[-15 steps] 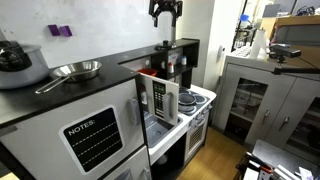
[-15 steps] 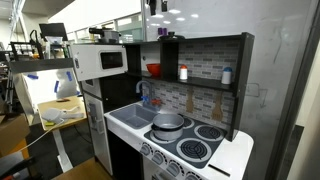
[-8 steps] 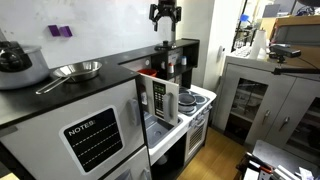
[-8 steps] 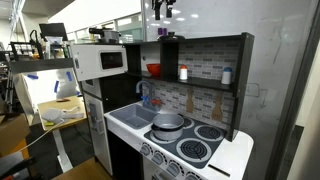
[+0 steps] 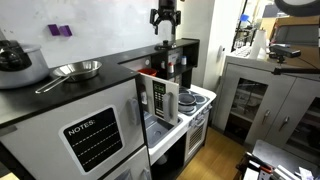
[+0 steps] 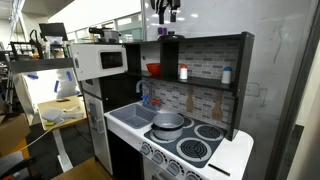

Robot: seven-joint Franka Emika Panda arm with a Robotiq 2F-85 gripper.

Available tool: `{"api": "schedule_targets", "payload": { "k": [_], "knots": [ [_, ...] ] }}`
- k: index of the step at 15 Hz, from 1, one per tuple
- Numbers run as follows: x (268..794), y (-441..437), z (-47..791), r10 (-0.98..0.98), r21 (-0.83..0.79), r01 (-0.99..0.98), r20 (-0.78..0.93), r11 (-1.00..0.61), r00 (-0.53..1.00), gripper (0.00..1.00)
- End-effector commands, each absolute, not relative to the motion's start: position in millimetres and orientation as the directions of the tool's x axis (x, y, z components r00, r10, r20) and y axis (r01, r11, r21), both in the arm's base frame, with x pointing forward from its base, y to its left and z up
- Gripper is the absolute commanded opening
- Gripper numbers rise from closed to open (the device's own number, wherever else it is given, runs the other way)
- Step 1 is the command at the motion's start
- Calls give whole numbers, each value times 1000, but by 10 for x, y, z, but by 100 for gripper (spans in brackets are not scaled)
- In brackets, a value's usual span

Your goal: Put the black lid on top of the grey pot

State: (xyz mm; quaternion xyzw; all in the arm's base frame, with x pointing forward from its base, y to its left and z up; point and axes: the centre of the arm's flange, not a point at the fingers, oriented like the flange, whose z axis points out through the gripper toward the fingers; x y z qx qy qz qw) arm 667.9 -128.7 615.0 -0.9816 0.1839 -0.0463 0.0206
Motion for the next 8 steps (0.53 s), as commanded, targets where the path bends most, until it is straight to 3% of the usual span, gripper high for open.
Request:
{"api": "schedule_targets", "payload": {
  "k": [1, 8],
  "knots": [
    [6685, -1289, 6140, -363, -57, -359, 83, -931, 928, 100],
    [6688, -1280, 6134, -362, -57, -359, 82, -932, 928, 100]
  ]
}}
